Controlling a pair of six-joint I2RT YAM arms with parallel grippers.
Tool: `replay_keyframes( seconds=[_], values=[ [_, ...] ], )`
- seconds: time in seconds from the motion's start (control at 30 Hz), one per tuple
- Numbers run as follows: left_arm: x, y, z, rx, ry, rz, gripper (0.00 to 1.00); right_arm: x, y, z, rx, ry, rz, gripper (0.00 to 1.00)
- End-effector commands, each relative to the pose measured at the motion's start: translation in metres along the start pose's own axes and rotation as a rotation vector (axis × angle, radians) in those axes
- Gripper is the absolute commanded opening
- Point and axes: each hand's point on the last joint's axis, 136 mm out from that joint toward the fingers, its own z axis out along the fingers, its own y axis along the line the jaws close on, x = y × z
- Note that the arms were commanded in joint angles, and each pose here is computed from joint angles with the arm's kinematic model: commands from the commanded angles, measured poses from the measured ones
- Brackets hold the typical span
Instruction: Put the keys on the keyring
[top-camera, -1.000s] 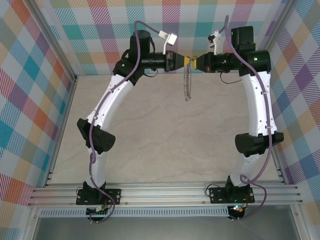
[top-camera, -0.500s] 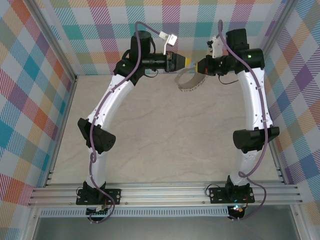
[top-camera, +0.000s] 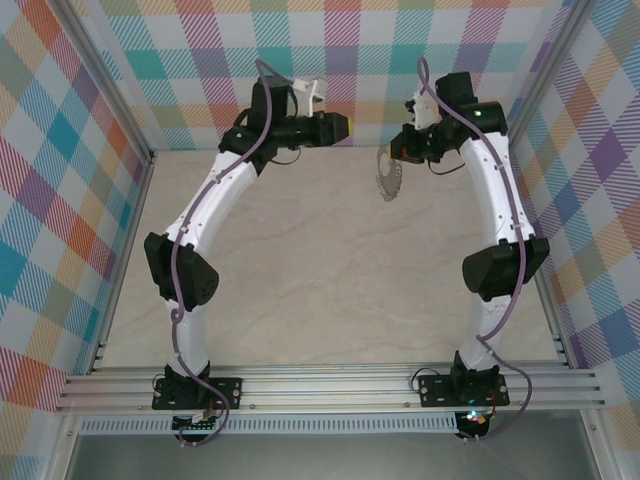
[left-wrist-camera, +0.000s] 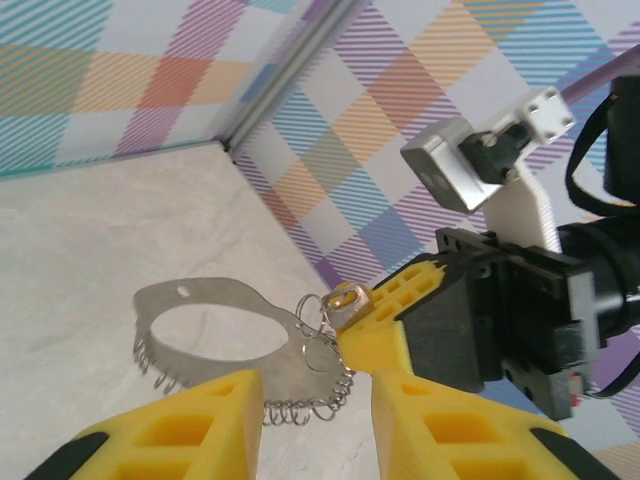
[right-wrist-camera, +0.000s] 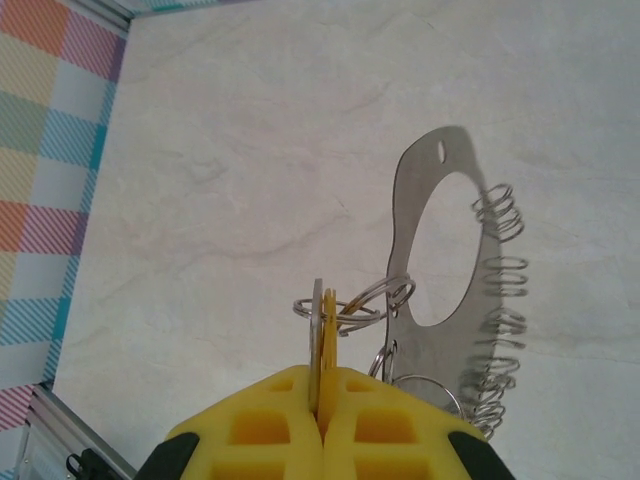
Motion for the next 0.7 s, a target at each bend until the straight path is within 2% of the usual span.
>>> replay_keyframes(
  seconds=[0.0, 0.33, 0.67],
  values=[
    [-0.026, -0.022, -0.030, -0.006, -0.103, 0.033, 0.34, -0.007, -0.010, 0.012, 0.018, -0.011, -0.009, 0.00],
    [-0.023, -0.010, -0.040, -0.042, -0.121, 0.002, 0.35, 0.004, -0.042, 0.053, 0.066, 0.061, 0.029, 0.00],
    [-0.017, -0.007, -0.043, -0.051, -0.122, -0.019, 0.35, 0.036, -0.040, 0.095, 0.050, 0.161, 0.067, 0.00]
  ],
)
